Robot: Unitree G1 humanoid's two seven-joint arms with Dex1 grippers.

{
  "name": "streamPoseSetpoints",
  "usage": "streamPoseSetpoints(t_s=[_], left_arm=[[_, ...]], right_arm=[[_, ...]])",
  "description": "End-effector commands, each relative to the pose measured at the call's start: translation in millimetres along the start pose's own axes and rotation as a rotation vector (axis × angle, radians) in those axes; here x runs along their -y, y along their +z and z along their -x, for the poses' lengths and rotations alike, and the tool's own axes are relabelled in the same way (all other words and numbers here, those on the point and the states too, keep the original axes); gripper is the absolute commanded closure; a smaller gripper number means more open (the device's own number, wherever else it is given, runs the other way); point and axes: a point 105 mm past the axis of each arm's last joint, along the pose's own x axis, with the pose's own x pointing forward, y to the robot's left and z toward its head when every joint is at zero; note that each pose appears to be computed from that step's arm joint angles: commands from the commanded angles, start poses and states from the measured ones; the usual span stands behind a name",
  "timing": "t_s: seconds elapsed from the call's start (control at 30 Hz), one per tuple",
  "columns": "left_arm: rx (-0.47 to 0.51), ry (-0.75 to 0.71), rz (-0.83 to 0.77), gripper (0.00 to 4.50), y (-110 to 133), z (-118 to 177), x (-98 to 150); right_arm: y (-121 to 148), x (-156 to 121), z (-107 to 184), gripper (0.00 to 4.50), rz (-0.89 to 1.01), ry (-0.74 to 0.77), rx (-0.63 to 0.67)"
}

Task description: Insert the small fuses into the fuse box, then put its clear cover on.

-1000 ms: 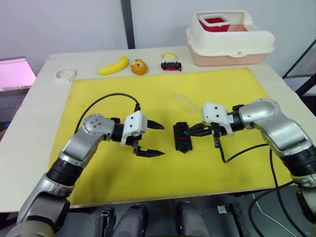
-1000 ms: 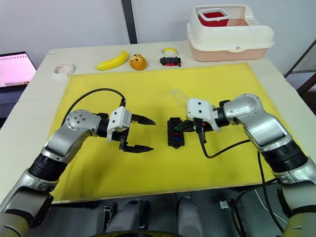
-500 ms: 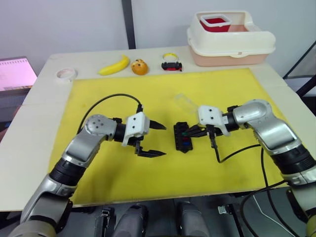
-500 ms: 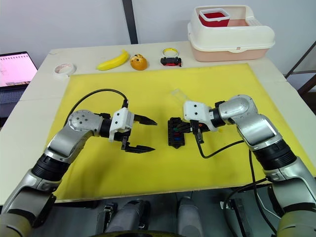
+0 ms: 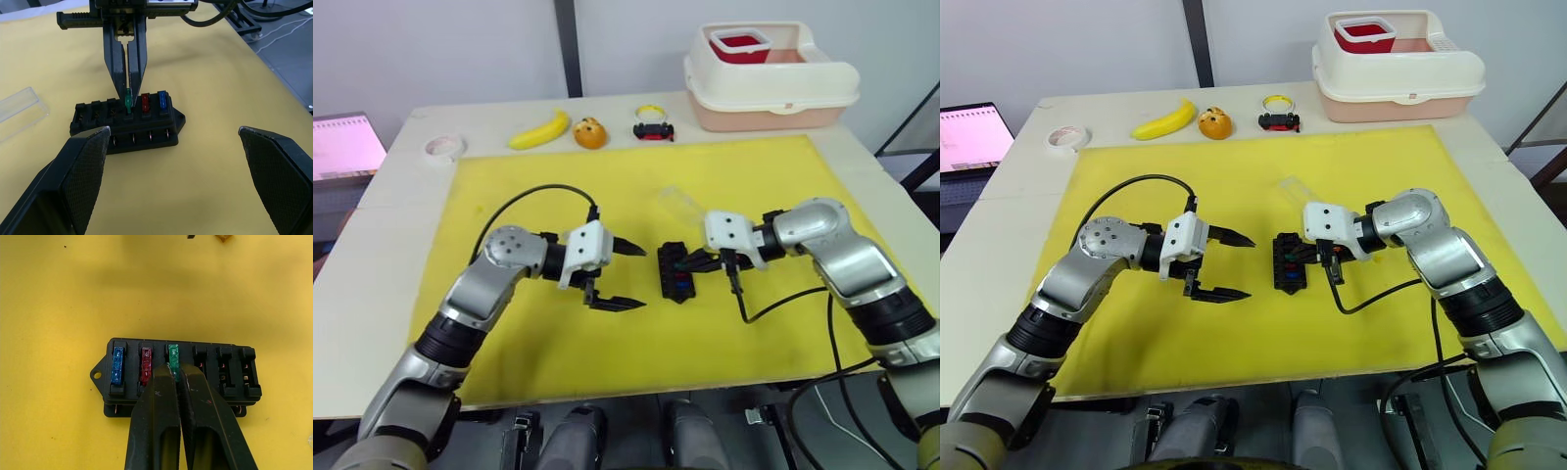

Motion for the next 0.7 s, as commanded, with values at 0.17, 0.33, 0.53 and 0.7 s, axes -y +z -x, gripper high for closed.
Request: streamPoseSetpoints(t_s=[0.17,0.33,0.53,0.7], left_arm=[[0.018,0.022,-0.035,0.07,10,3,-4],[0.02,0.024,-0.033,0.03,10,2,-4],[0.017,0.029,-0.031,0.0,9,3,-5],[0.016,0.033,-0.028,0.0,9,4,-7]], right_arm=[[7,4,5,4.5,0.033,-0.026,0.01],[6,3,5,4.18,0.027,-0.023,0.006],[16,7,13,2.08,0.027,-0.041,0.033],[26,10,24,2.08,0.005,-0.065,0.062]])
